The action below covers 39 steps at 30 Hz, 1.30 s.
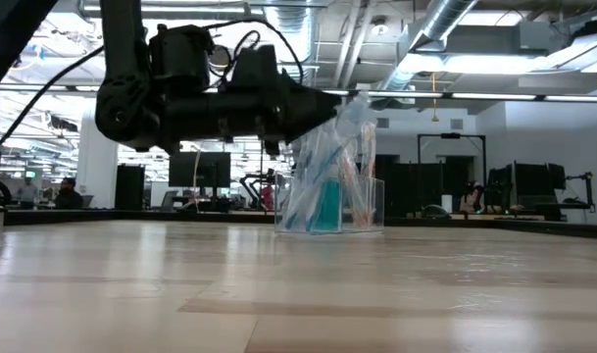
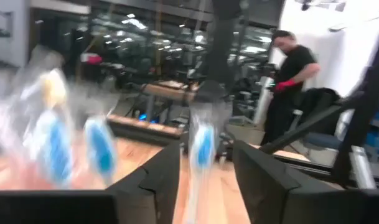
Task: Pick & Place toothbrushing station
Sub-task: Return to Home Position
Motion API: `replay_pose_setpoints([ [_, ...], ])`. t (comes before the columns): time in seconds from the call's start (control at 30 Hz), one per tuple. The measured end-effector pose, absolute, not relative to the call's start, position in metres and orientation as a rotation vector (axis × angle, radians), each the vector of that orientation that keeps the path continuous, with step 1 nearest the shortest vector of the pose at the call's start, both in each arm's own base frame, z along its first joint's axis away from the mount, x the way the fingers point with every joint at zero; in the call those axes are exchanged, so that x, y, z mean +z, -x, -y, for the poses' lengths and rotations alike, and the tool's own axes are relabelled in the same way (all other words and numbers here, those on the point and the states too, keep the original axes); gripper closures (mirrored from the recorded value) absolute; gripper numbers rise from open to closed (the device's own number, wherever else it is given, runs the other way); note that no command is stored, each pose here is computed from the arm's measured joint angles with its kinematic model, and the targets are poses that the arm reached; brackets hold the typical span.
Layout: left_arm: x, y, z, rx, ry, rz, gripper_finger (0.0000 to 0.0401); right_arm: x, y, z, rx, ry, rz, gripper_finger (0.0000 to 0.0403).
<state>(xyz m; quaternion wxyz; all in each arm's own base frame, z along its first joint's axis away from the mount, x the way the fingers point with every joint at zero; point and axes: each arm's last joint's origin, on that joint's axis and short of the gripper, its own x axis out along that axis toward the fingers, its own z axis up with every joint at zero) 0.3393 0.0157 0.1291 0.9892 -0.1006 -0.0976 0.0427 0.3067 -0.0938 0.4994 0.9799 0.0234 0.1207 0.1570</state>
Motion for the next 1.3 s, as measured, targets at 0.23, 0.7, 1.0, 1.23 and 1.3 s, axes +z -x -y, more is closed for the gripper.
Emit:
replay_pose_setpoints([
  [0.23,0.161,-0.330,-0.020,0.043,0.189,0.083,0.0231,0.506,-0.305,0.094,0.313,-0.012,-0.192,0.0244],
  [0.7,0.281,-0.252,-0.032,0.107,0.184,0.415,0.0246,0.535,-0.261,0.106,0.185,-0.025,-0.087,0.0244],
  [1.0,0.315,-0.182,-0.024,0.071,0.209,0.630,0.0242,0.536,-0.218,0.096,0.334,-0.081,-0.183,0.0244],
  [1.23,0.307,-0.143,-0.016,-0.104,0.305,0.608,0.0244,0.564,-0.130,0.044,0.342,0.034,-0.090,0.0244],
  [1.3,0.304,-0.129,-0.014,-0.186,0.269,0.611,0.0242,0.565,-0.106,0.031,0.299,0.043,-0.084,0.0244],
])
